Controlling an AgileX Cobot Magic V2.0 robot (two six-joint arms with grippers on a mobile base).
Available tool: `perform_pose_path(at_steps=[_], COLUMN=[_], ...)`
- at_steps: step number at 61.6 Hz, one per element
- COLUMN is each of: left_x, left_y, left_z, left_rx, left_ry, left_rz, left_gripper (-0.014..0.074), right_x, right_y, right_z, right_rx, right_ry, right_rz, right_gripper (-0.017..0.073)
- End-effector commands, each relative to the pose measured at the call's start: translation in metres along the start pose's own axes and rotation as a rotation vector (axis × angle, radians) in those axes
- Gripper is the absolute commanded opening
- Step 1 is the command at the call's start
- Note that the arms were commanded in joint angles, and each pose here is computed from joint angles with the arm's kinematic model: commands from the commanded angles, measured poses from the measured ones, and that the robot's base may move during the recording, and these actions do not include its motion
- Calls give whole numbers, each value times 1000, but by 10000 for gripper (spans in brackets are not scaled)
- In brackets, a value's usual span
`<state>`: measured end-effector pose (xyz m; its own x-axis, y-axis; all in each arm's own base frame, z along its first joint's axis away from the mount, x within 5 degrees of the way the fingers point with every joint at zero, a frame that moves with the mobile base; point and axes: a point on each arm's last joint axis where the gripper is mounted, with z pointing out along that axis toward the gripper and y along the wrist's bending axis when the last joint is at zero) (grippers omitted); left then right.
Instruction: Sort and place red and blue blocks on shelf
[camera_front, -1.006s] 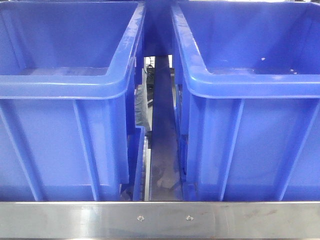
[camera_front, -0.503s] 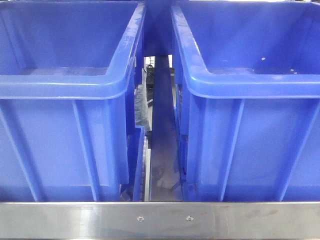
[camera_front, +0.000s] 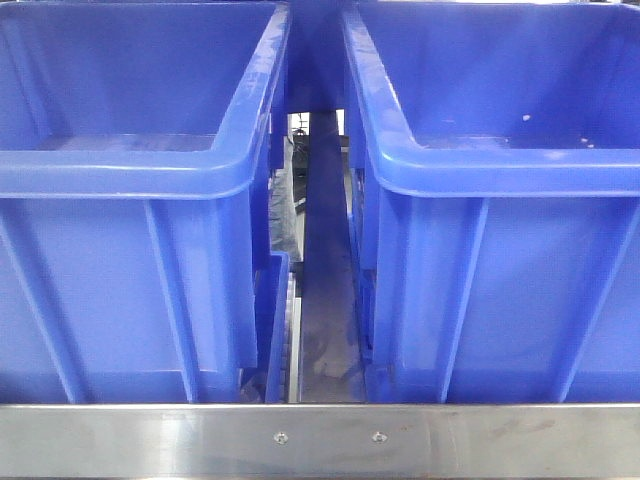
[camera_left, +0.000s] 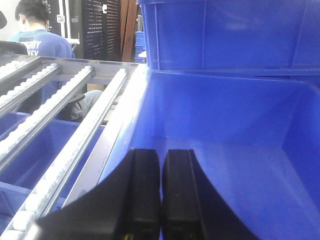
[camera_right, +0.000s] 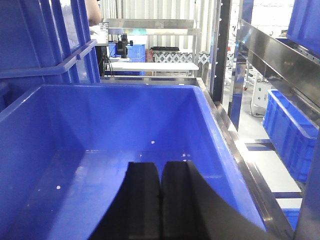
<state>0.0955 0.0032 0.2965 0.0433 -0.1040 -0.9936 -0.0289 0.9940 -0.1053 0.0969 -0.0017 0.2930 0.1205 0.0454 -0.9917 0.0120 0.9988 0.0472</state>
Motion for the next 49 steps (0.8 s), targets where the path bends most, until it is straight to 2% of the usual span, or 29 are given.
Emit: perform_pose_path(at_steps=[1,17,25,40,49], left_x=[-18,-17,-18,-18,-18], left_y=[-1,-1,-1,-1,-1], left_z=[0,0,0,0,0], left_rx=[1,1,1,1,1], left_ry=[-116,-114,-115,-115,-115], left_rz=[-8,-8,-8,-8,-8], left_gripper=[124,124,124,124,124], right_x=[-17,3,14,30,43], right_y=[0,0,1,1,0], right_z=[0,-7,-24,-51,-57], right_rx=[0,-5,-27,-30,-31], right_ry=[-108,-76,-125,-243,-262], right_rz=[-21,-31,-59,-59,-59], right_gripper=[50,50,50,50,50])
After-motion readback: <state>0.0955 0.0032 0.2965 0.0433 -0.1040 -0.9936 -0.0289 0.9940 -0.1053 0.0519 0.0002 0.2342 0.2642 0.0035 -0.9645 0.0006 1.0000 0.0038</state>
